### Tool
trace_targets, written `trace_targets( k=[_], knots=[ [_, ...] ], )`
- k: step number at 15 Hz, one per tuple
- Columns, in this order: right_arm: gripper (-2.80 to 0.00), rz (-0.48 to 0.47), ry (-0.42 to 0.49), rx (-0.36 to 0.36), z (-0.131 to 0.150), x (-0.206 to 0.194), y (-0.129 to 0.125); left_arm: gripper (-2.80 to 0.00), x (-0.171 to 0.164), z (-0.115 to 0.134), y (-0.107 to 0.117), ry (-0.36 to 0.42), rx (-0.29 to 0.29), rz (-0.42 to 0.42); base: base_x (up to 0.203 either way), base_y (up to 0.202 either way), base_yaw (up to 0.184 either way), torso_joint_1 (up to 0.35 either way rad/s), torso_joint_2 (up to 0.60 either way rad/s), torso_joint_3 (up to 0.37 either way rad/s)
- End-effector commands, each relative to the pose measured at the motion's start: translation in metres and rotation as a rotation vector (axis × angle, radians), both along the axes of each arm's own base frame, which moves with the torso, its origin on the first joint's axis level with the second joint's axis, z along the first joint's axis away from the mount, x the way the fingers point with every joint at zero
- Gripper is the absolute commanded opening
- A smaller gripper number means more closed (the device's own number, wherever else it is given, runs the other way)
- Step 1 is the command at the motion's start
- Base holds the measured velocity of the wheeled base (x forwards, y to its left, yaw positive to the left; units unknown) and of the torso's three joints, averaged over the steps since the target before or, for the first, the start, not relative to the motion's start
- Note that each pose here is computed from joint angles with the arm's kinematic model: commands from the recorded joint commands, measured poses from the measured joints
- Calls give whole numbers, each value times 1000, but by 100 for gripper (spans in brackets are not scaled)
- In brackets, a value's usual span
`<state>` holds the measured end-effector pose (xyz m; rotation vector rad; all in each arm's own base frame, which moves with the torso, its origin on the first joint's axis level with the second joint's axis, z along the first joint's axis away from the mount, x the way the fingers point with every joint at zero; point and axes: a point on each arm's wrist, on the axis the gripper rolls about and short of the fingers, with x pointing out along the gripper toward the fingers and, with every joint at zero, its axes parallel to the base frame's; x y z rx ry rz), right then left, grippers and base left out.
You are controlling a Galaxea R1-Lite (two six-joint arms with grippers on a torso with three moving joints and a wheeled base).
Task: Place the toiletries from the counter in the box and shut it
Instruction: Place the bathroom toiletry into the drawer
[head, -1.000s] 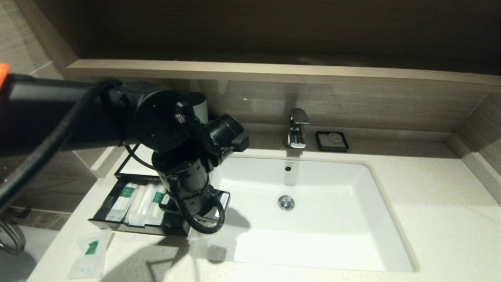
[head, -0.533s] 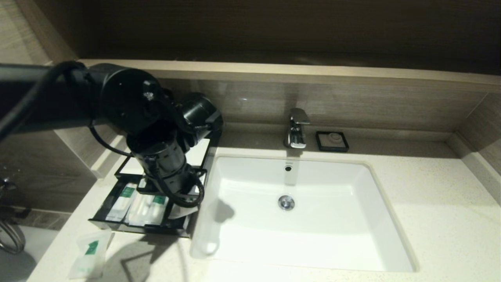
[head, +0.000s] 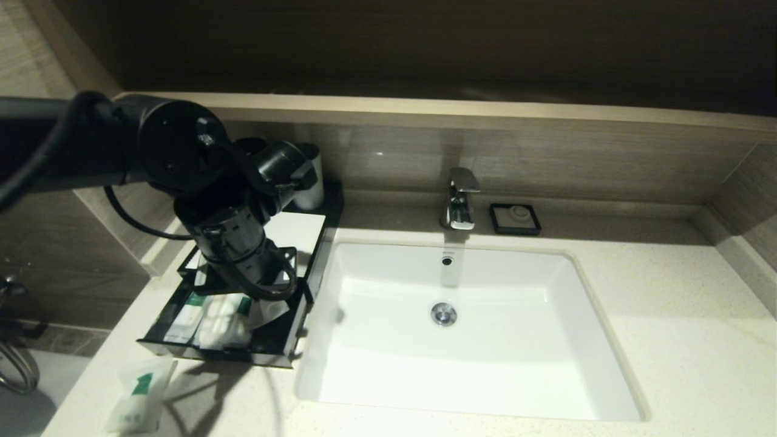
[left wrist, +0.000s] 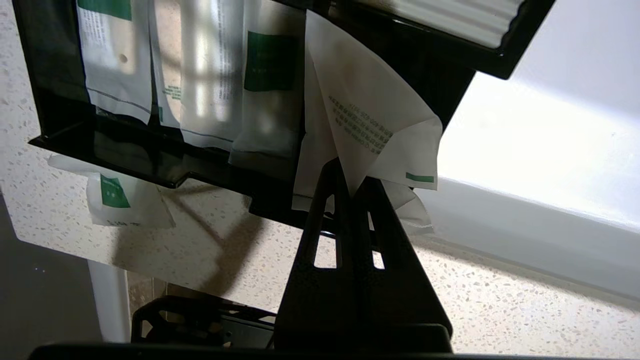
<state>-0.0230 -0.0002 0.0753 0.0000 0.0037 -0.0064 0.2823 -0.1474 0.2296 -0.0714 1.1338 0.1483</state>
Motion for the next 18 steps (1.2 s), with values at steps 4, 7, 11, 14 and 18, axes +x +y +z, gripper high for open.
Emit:
trace_targets(
  k=[4,7,11,14,18],
  knots=[
    [-280,0,1,0,0,0,0,-280,3,-11,2,45,26,8,0,0,0,0,0,0],
    [-280,0,1,0,0,0,0,-280,7,-20,1,73,41,8,0,0,0,0,0,0],
    [-280,0,1,0,0,0,0,-280,8,-31,-1,110,60,6,0,0,0,0,0,0],
    [-280,0,1,0,0,0,0,-280,10,-37,-1,124,67,8,0,0,0,0,0,0],
    [-280,0,1,0,0,0,0,-280,16,-44,-5,132,72,2,0,0,0,0,0,0]
  ],
)
